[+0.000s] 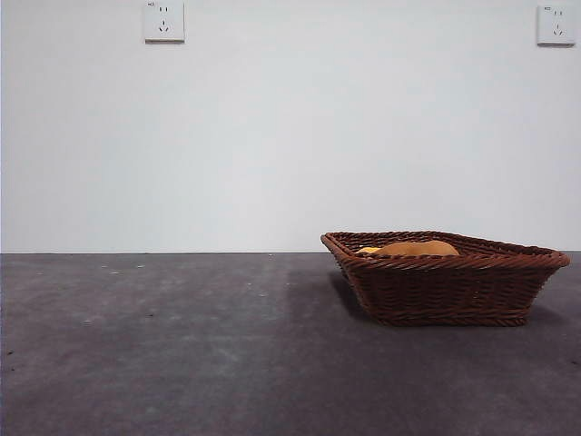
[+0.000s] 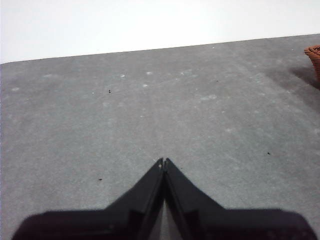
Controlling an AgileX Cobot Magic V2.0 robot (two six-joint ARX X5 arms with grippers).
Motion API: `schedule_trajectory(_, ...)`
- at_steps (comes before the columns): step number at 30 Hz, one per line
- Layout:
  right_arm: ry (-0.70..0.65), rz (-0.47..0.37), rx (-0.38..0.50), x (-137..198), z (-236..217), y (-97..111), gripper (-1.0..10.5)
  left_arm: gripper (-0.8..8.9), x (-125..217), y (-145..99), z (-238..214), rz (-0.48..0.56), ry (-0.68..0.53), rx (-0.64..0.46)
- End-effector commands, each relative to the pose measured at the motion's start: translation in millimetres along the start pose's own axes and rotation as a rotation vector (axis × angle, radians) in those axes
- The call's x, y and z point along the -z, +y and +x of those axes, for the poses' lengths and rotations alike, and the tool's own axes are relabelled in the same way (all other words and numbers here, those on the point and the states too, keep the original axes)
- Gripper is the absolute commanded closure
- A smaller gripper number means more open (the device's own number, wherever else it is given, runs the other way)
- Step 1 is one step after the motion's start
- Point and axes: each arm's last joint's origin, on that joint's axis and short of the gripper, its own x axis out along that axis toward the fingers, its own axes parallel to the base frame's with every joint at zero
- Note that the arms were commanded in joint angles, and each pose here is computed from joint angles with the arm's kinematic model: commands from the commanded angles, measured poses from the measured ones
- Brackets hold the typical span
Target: Help me put the vegetables on the table into the basket
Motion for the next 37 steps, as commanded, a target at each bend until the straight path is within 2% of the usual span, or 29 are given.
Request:
schedule_trajectory(1, 0.083, -0.104, 0.066, 14.6, -3.9, -5.8, 9.6, 8.17, 3.0, 0.2, 1.0, -0.004, 0.007, -0.001)
schedule_trajectory(2, 0.059, -0.113, 0.086, 15.3, -3.5, -7.8, 9.6, 8.17, 3.0, 0.2, 1.0, -0.004, 0.007, -0.001)
schedule_trajectory(4, -0.119, -0.110, 0.121, 14.3, -2.3, -12.2, 9.6, 8.17, 3.0, 0.2, 1.0, -0.004, 0.007, -0.001)
schedule_trajectory(7, -0.412, -0.129, 0.112, 24.3, 0.3, -12.8, 9.6, 8.17, 3.0, 0.2, 1.0, -0.004, 0.007, -0.001)
schedule_trajectory(10, -0.553, -0.145, 0.113, 50.0, 15.6, -14.2, 9.6, 8.17, 3.0, 0.2, 1.0, -0.004, 0.007, -0.001)
schedule_trajectory(15, -0.566, -0.161, 0.062, 83.1, 40.7, -11.5, 9.6, 8.17, 3.0, 0.2, 1.0, -0.004, 0.007, -0.001)
schedule_trajectory(18, -0.551, -0.159, 0.072, 94.5, 49.5, -11.3, 9.6, 8.17, 3.0, 0.2, 1.0, -0.004, 0.007, -0.001)
schedule_trajectory(24, -0.564, -0.097, 0.066, 113.4, 64.2, -13.6, 9.6, 8.17, 3.0, 0.2, 1.0, -0.004, 0.007, -0.001)
schedule_trajectory(37, -0.508, -0.092, 0.075, 122.0, 65.5, -14.3, 9.5, 8.17, 3.0, 0.2, 1.0, -0.004, 0.007, 0.000)
